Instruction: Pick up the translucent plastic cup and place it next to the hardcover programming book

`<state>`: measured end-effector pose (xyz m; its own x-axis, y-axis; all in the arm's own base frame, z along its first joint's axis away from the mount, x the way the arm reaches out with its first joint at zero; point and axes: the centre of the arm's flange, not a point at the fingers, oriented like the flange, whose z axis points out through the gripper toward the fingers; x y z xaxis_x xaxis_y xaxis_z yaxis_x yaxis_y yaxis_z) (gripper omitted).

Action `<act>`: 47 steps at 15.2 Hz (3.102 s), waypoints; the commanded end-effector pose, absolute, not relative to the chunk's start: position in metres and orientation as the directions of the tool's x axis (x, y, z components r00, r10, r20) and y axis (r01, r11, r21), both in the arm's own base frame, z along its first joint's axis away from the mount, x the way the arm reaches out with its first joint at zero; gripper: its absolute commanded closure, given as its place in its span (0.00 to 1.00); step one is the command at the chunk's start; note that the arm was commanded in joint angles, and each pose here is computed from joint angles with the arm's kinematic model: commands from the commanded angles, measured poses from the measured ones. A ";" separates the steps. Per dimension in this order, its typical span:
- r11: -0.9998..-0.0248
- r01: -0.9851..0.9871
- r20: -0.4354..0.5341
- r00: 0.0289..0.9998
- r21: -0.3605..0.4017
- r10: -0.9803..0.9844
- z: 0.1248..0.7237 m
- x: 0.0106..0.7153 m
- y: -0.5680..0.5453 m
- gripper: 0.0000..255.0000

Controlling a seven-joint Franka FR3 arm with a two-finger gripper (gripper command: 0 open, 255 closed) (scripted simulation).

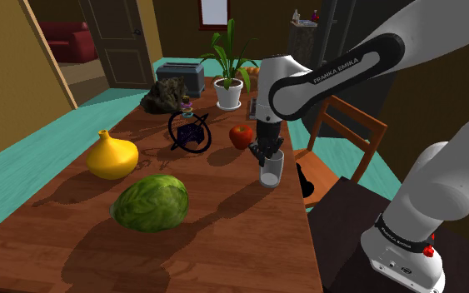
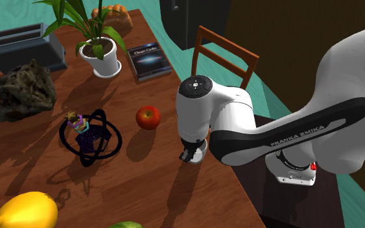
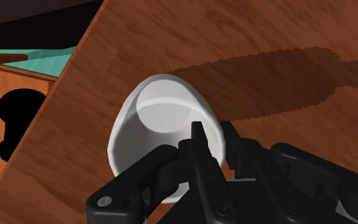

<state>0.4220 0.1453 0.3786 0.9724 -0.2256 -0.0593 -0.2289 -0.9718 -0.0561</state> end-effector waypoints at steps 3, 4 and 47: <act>-0.972 -0.229 -0.059 0.972 -0.056 -0.226 0.379 0.422 0.145 1.00; -0.972 -0.229 -0.059 0.972 -0.056 -0.226 0.379 0.422 0.145 1.00; -0.972 -0.229 -0.059 0.972 -0.056 -0.226 0.590 0.422 0.145 1.00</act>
<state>0.4217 0.1465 0.5838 0.9724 -0.2257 -0.0593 -0.2290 -0.9718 -0.0562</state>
